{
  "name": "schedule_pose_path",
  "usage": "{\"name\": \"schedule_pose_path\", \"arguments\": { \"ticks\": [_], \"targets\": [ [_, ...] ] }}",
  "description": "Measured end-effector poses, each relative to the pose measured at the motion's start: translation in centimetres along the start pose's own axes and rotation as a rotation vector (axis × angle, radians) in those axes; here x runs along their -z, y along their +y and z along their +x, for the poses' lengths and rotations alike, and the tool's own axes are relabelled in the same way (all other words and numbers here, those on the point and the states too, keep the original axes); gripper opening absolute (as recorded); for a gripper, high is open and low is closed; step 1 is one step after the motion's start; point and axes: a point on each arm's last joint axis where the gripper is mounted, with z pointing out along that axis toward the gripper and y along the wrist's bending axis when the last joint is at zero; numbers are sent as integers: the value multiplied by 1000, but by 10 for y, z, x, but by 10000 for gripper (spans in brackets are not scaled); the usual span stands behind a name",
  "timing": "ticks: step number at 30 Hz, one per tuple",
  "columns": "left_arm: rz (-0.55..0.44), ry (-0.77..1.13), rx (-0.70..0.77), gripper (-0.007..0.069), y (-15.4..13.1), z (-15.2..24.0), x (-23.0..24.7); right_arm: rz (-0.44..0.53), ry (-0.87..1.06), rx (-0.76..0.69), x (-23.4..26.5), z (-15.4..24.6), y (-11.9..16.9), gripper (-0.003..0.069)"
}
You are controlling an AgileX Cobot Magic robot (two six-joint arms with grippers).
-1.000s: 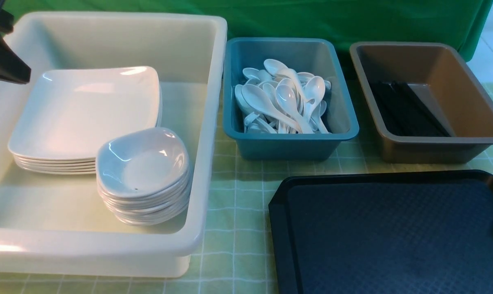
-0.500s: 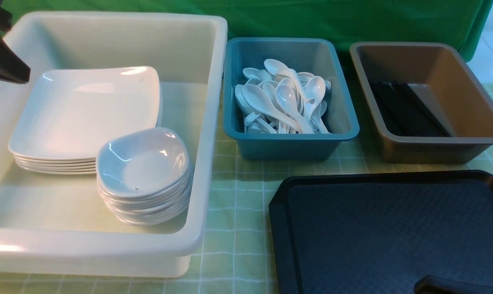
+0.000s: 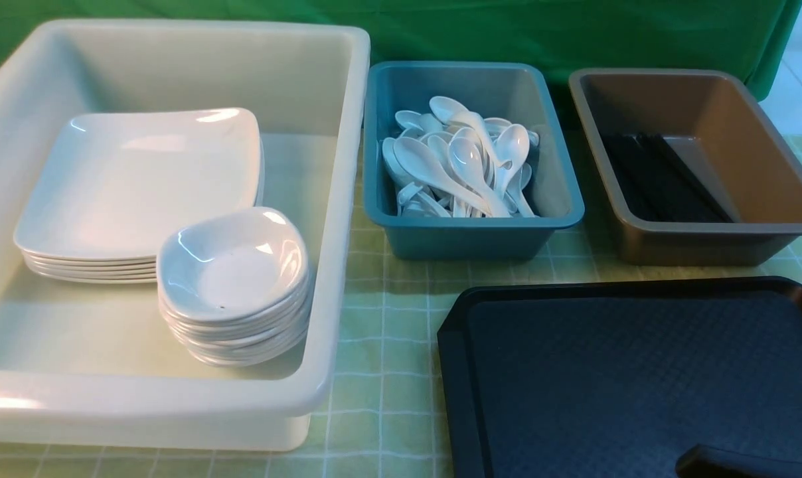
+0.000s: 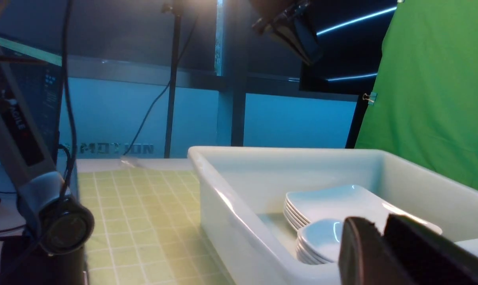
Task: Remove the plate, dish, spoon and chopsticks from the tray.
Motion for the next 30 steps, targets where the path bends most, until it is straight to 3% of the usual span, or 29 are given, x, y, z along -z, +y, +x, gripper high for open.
{"name": "schedule_pose_path", "arguments": {
  "ticks": [8, 14, 15, 16, 18, 19, 20, 21, 25, 30],
  "targets": [
    [-123, 28, -47, -13, 2, 35, 16, 6, 29, -29, 2, 5, 0, 104],
    [-153, 83, -40, -13, 9, 48, 8, 131, 187, -41, 16, 22, -10, 118],
    [-151, 99, -33, -13, 11, 51, 4, 209, 216, -41, 23, 30, -16, 121],
    [-151, 101, -32, -13, 11, 51, 4, 220, 222, -41, 24, 31, -17, 122],
    [-147, 130, -19, -13, 14, 57, -2, 416, 246, -34, 40, 45, -29, 125],
    [-146, 131, -18, -13, 14, 57, -3, 416, 244, -34, 41, 46, -29, 125],
    [-145, 140, -14, -13, 15, 59, -5, 506, 247, -29, 48, 51, -33, 127],
    [-145, 140, -14, -13, 15, 59, -5, 519, 246, -28, 50, 52, -33, 127],
    [-144, 157, -19, -13, 17, 63, -8, 783, 262, -17, 72, 69, -42, 137],
    [-142, 165, -24, -13, 17, 65, -10, 984, 283, -18, 88, 90, -45, 147]
  ]
}}
